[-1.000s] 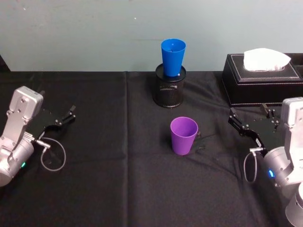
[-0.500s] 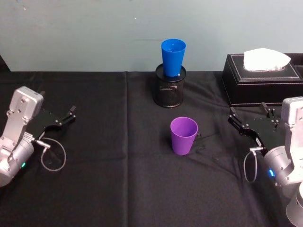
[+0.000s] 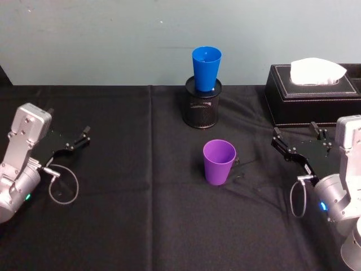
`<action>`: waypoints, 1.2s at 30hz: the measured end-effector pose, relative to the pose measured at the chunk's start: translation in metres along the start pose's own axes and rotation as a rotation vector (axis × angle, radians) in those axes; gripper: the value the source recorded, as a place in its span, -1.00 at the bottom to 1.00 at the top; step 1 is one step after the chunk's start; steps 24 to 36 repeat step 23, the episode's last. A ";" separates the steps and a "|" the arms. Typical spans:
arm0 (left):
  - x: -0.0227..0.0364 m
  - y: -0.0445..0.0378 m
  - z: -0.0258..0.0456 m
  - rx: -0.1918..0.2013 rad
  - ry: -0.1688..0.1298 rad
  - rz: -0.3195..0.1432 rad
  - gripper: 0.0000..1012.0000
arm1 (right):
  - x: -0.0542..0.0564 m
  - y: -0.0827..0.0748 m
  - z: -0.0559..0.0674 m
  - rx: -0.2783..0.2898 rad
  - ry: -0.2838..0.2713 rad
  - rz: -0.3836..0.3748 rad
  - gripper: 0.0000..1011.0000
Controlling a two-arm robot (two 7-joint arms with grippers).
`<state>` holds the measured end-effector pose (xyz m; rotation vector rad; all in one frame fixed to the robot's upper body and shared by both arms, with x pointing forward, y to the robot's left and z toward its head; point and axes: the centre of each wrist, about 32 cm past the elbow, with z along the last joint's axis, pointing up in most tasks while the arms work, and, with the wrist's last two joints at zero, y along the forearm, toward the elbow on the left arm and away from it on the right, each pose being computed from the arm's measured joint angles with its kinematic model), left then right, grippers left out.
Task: Pick up one cup with a gripper and tap it against the other cup.
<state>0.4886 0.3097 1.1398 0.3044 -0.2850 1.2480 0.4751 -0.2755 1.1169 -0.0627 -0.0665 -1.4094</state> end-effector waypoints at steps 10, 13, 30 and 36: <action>0.0000 0.0000 0.0000 0.000 0.000 0.000 0.99 | 0.000 0.000 0.000 0.001 0.000 0.001 0.98; 0.0000 0.0000 0.0000 0.000 0.000 0.000 0.99 | 0.000 0.000 0.000 0.001 0.000 0.002 0.98; 0.0000 0.0000 0.0000 0.000 0.000 0.000 0.99 | 0.000 0.000 0.000 0.001 0.000 0.002 0.98; 0.0000 0.0000 0.0000 0.000 0.000 0.000 0.99 | 0.000 0.000 0.000 0.001 0.000 0.002 0.98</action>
